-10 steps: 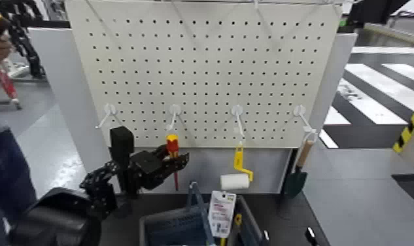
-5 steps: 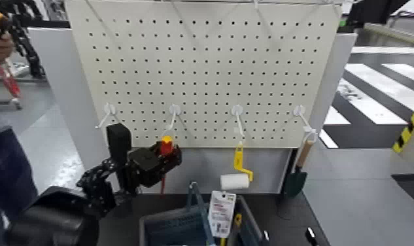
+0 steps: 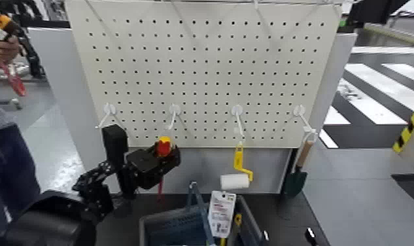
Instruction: Put the red screwdriver into the crate.
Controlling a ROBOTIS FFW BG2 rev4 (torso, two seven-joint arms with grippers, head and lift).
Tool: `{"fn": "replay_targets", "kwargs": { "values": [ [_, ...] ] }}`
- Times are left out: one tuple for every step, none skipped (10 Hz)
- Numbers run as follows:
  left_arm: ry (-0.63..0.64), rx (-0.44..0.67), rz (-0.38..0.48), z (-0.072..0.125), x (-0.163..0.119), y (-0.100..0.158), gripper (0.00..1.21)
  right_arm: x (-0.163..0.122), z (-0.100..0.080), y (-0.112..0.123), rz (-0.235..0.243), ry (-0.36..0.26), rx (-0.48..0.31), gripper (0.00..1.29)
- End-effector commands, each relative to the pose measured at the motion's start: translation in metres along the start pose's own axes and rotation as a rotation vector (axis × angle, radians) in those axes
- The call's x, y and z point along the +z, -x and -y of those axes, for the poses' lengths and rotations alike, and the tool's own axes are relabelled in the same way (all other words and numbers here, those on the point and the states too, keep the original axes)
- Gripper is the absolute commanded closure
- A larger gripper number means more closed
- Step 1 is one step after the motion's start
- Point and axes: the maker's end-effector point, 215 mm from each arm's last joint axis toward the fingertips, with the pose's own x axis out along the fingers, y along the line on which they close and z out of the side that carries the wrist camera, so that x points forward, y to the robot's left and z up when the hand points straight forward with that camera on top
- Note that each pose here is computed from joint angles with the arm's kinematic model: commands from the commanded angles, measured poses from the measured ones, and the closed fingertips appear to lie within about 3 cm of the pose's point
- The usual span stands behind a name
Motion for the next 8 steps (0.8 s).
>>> {"fn": "replay_targets", "kwargs": {
  "values": [
    [-0.009, -0.007, 0.029, 0.013, 0.021, 0.005, 1.19, -0.001, 0.000, 0.000, -0.004, -0.001, -0.001, 0.19],
    [-0.007, -0.006, 0.035, 0.016, 0.026, 0.007, 1.19, -0.003, 0.000, 0.000, -0.008, -0.001, 0.002, 0.19],
    [-0.001, -0.001, 0.033, 0.018, 0.027, 0.010, 1.19, -0.003, 0.000, 0.000, -0.009, -0.002, 0.002, 0.19],
    [0.005, 0.012, 0.027, 0.018, 0.028, 0.014, 1.19, -0.003, 0.000, 0.000, -0.010, -0.003, 0.001, 0.19],
    [0.006, 0.022, 0.026, 0.017, 0.030, 0.018, 1.19, -0.003, 0.000, -0.001, -0.010, -0.003, 0.002, 0.19],
    [0.009, 0.024, 0.028, 0.018, 0.032, 0.020, 1.19, -0.004, 0.000, -0.001, -0.012, -0.004, 0.001, 0.19],
    [0.013, 0.028, 0.023, 0.019, 0.033, 0.022, 1.19, -0.003, 0.001, -0.001, -0.010, -0.004, 0.001, 0.19],
    [0.029, 0.027, 0.028, 0.021, 0.035, 0.025, 1.19, -0.004, 0.001, -0.002, -0.010, -0.002, 0.002, 0.19]
  ]
}}
